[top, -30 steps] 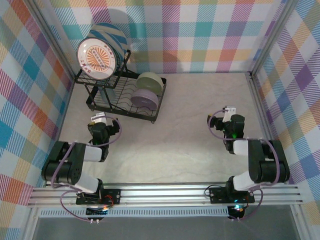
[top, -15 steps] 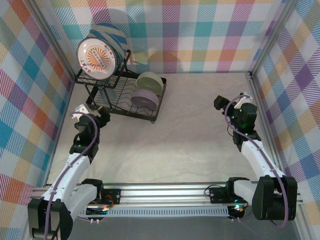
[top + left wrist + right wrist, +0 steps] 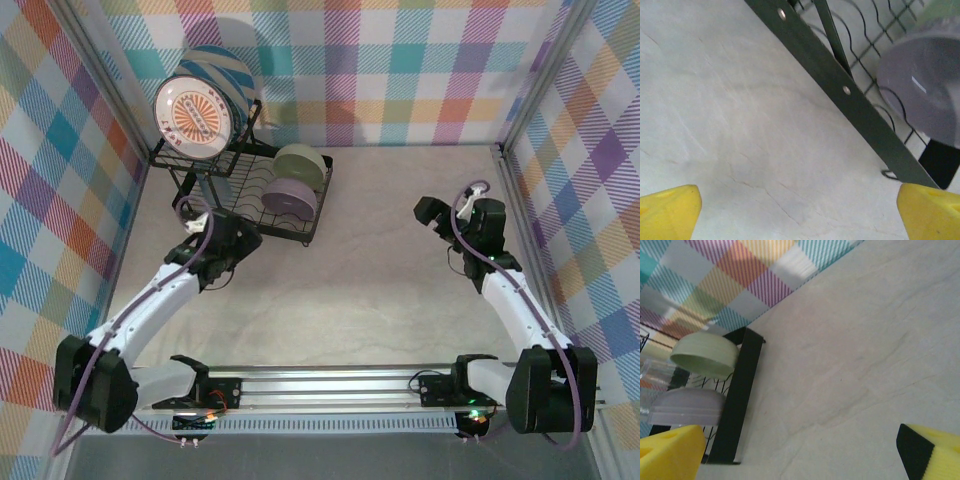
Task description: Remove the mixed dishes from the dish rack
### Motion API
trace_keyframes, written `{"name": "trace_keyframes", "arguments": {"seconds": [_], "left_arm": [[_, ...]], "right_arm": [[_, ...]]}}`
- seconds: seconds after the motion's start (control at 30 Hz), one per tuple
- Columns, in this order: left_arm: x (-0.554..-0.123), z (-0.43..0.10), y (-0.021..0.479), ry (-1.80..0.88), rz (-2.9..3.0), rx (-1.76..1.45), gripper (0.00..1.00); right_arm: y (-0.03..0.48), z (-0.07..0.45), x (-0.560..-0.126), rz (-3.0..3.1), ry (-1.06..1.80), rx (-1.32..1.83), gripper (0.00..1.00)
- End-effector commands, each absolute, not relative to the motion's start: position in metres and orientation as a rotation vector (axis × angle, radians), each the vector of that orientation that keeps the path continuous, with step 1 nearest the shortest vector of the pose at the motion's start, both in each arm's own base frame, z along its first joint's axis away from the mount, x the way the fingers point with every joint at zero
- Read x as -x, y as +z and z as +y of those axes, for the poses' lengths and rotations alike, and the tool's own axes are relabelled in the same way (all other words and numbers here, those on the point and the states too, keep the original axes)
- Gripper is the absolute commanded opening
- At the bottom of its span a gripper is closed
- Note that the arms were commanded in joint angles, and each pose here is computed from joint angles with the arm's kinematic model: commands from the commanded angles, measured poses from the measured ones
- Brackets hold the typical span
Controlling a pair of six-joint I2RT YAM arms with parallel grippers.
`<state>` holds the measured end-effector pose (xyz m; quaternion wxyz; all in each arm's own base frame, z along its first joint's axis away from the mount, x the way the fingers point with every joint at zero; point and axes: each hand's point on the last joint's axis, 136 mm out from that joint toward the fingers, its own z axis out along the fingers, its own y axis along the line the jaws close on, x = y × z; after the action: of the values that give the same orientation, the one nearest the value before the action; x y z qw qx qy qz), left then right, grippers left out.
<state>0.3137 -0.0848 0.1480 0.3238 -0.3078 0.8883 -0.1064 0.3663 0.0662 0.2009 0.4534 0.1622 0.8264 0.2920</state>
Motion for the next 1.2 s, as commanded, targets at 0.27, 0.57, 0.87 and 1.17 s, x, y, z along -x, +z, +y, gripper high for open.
{"name": "trace_keyframes", "arguments": {"seconds": [0.27, 0.57, 0.87, 1.17], "left_arm": [[-0.357, -0.131, 0.127, -0.336, 2.286, 1.175, 0.74], [-0.4, -0.158, 0.115, -0.366, 2.271, 1.192, 0.7], [-0.414, -0.168, 0.101, -0.338, 2.294, 1.254, 0.64], [-0.418, -0.18, 0.079, -0.331, 2.347, 1.335, 0.42]], "right_arm": [[0.204, 0.094, -0.339, 2.083, 0.811, -0.285, 0.99], [0.204, 0.102, -0.32, 2.077, 0.832, -0.215, 0.99], [0.203, 0.105, -0.311, 2.073, 0.844, -0.181, 0.99], [0.207, 0.106, -0.304, 2.07, 0.851, -0.166, 0.99]]}}
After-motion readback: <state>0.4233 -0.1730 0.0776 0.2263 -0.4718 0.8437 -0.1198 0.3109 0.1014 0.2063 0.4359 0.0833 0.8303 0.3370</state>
